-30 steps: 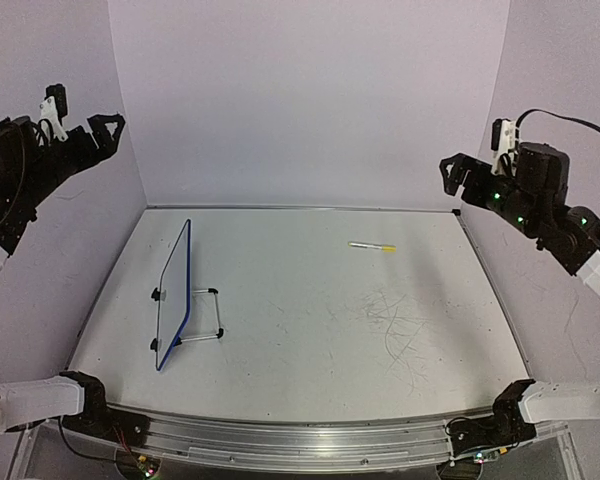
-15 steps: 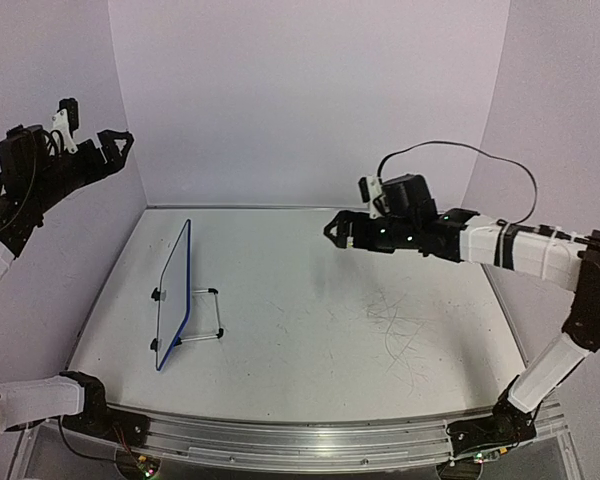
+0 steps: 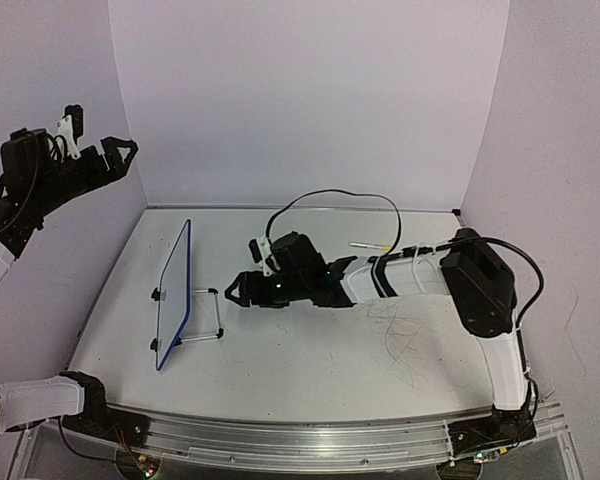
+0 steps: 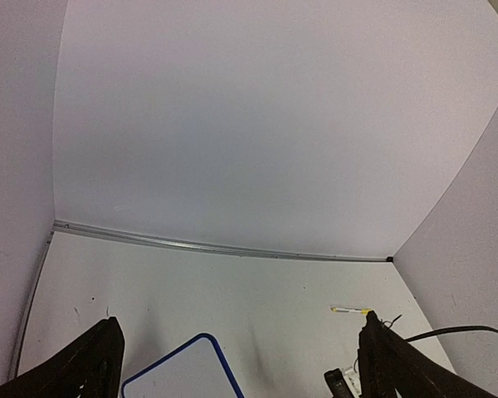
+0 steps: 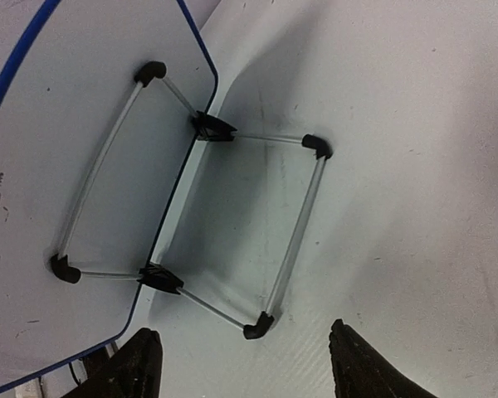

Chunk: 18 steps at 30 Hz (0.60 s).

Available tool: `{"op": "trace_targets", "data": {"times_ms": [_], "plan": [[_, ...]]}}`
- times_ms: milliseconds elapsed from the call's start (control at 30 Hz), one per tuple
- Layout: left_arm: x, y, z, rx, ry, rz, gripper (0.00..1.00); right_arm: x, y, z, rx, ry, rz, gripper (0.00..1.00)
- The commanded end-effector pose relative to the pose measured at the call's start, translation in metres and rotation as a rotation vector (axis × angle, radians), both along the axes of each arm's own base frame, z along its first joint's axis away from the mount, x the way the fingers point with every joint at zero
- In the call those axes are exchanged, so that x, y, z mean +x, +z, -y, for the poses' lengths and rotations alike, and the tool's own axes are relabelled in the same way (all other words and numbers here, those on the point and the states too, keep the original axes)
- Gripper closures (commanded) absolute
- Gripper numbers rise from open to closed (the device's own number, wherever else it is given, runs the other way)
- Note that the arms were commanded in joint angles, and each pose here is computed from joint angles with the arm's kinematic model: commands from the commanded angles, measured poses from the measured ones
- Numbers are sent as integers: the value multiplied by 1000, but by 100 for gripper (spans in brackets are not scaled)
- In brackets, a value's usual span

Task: Write a sentence on the whiteboard
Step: Move the whiteboard to the corner of the board.

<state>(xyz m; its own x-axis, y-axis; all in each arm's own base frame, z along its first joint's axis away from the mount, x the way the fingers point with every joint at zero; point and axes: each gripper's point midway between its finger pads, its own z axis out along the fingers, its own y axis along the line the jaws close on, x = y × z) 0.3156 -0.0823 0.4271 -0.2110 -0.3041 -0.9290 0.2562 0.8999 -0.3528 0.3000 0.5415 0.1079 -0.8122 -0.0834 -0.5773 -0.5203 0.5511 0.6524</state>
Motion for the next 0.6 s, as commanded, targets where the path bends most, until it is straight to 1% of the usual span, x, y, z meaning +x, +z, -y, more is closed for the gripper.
{"op": "trace_targets", "data": {"times_ms": [0, 100, 233, 367, 500, 567], "plan": [[-9, 4, 4, -25, -34, 7, 1, -8, 32, -43, 135, 45, 16, 36], [-10, 1, 6, -31, -47, -2, 1, -19, 15, -60, 134, 71, -23, 45], [-13, 1, 7, -35, -55, -3, 1, -31, 3, -82, 136, 97, -45, 49], [-15, -1, 7, -33, -56, -5, 1, -35, -17, -94, 82, 84, -58, 59], [-17, -2, 6, -32, -52, -7, 1, -32, -40, -91, 13, 31, -86, 68], [-17, -3, 6, -30, -52, -9, 1, -30, -51, -87, -40, -2, -93, 70]]}}
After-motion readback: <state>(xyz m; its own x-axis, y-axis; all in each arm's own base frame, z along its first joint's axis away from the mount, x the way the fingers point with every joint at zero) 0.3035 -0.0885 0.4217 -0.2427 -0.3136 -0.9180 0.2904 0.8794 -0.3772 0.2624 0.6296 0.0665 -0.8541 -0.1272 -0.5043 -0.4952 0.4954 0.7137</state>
